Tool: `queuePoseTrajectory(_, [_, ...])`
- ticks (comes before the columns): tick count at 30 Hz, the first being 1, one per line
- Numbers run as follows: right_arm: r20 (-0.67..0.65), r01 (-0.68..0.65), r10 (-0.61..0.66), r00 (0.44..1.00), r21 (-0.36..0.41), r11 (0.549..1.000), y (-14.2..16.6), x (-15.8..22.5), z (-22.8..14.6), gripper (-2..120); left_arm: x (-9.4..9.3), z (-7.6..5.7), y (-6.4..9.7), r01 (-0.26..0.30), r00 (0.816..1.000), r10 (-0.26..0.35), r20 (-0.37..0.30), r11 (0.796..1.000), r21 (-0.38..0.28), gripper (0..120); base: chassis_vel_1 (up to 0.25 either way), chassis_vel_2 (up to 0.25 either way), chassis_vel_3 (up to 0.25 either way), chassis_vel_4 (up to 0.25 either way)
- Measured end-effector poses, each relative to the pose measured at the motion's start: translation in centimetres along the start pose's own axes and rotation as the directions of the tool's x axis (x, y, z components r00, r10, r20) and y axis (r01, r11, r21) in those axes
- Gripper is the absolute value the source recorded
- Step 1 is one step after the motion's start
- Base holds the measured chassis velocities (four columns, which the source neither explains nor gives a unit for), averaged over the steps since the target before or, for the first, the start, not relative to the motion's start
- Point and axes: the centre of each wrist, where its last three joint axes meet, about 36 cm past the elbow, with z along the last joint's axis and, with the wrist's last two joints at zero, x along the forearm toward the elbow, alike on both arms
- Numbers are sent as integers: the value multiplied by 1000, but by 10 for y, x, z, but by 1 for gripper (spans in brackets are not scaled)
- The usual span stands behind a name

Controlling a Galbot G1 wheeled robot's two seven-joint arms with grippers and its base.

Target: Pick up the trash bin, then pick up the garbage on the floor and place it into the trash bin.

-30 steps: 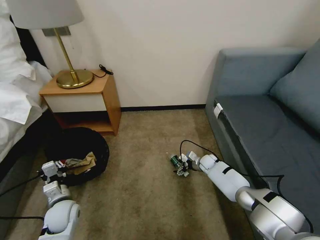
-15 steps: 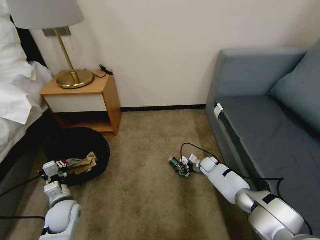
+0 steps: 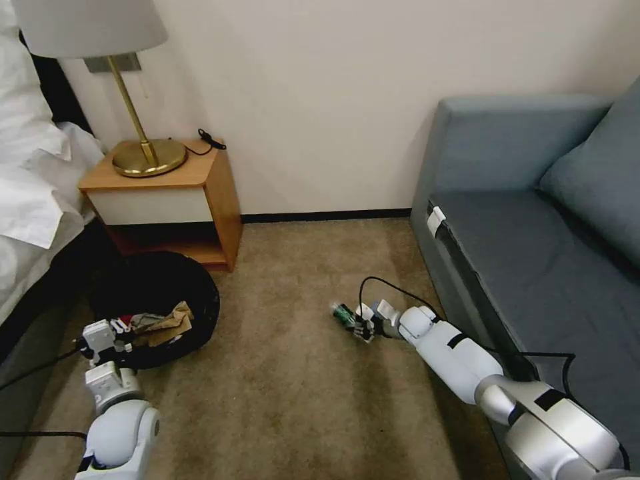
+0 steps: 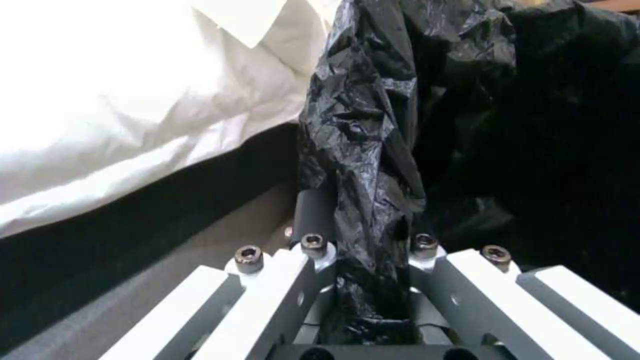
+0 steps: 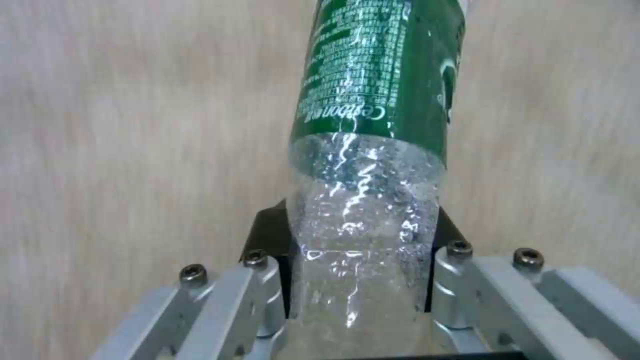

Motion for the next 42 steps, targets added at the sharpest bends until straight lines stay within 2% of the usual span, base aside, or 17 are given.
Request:
queuePoseTrajectory(1, [0, 0, 0, 1000, 0, 1000, 0, 0, 0, 30, 0, 0, 0, 0, 1000, 0, 0, 1000, 0, 7, 0, 0, 0, 0])
queuePoseTrajectory(4, [111, -1, -6, 994, 62, 998, -4, -2, -38, 30, 1, 0, 1, -2, 1000, 2, 0, 1000, -4, 7, 0, 0, 0, 0])
queuePoseTrajectory(6, [233, 20, -45, 971, 107, 994, -1, -3, -85, 30, 3, -1, 1, -5, 1000, 5, 2, 1000, -7, 7, 0, 0, 0, 0])
queuePoseTrajectory(7, [233, 20, -45, 971, 107, 994, -1, -3, -85, 30, 3, -1, 1, -5, 1000, 5, 2, 1000, -7, 7, 0, 0, 0, 0])
queuePoseTrajectory(10, [358, 81, -118, 926, 117, 990, 21, -6, -140, 30, 5, -2, -2, -12, 1000, 12, 7, 1000, -6, 7, 0, 0, 0, 0])
queuePoseTrajectory(11, [358, 81, -118, 926, 117, 990, 21, -6, -140, 30, 5, -2, -2, -12, 1000, 12, 7, 1000, -6, 7, 0, 0, 0, 0])
queuePoseTrajectory(16, [498, 153, -217, 839, 166, 974, 81, -20, -215, 30, 9, -6, -8, -25, 1000, 25, 15, 1000, -1, 7, 0, 0, 0, 0])
queuePoseTrajectory(17, [498, 153, -217, 839, 166, 974, 81, -20, -215, 30, 9, -6, -8, -25, 1000, 25, 15, 1000, -1, 7, 0, 0, 0, 0])
queuePoseTrajectory(20, [542, 181, -242, 804, 164, 970, 112, -30, -240, 30, 14, -7, -11, -33, 999, 33, 17, 999, 5, 7, 0, 0, 0, 0])
queuePoseTrajectory(21, [542, 181, -242, 804, 164, 970, 112, -30, -240, 30, 14, -7, -11, -33, 999, 33, 17, 999, 5, 7, 0, 0, 0, 0])
queuePoseTrajectory(25, [573, 201, -264, 776, 173, 964, 149, -48, -266, 30, 19, -9, -16, -41, 999, 41, 18, 999, 15, 7, 0, 0, 0, 0])
queuePoseTrajectory(27, [575, 200, -269, 772, 181, 963, 157, -53, -270, 30, 21, -10, -18, -43, 999, 43, 19, 999, 19, 7, 0, 0, 0, 0])
queuePoseTrajectory(31, [572, 207, -291, 767, 209, 956, 183, -61, -274, 30, 28, -18, -22, -54, 998, 52, 30, 998, 37, 7, 0, 0, 0, 0])
queuePoseTrajectory(37, [536, 211, -300, 789, 222, 952, 192, -69, -258, 30, 28, -20, -22, -54, 998, 52, 34, 998, 42, 7, 0, 0, 0, 0])
queuePoseTrajectory(42, [523, 204, -291, 801, 219, 954, 193, -73, -248, 30, 28, -15, -23, -54, 998, 53, 24, 998, 43, 7, 0, 0, 0, 0])
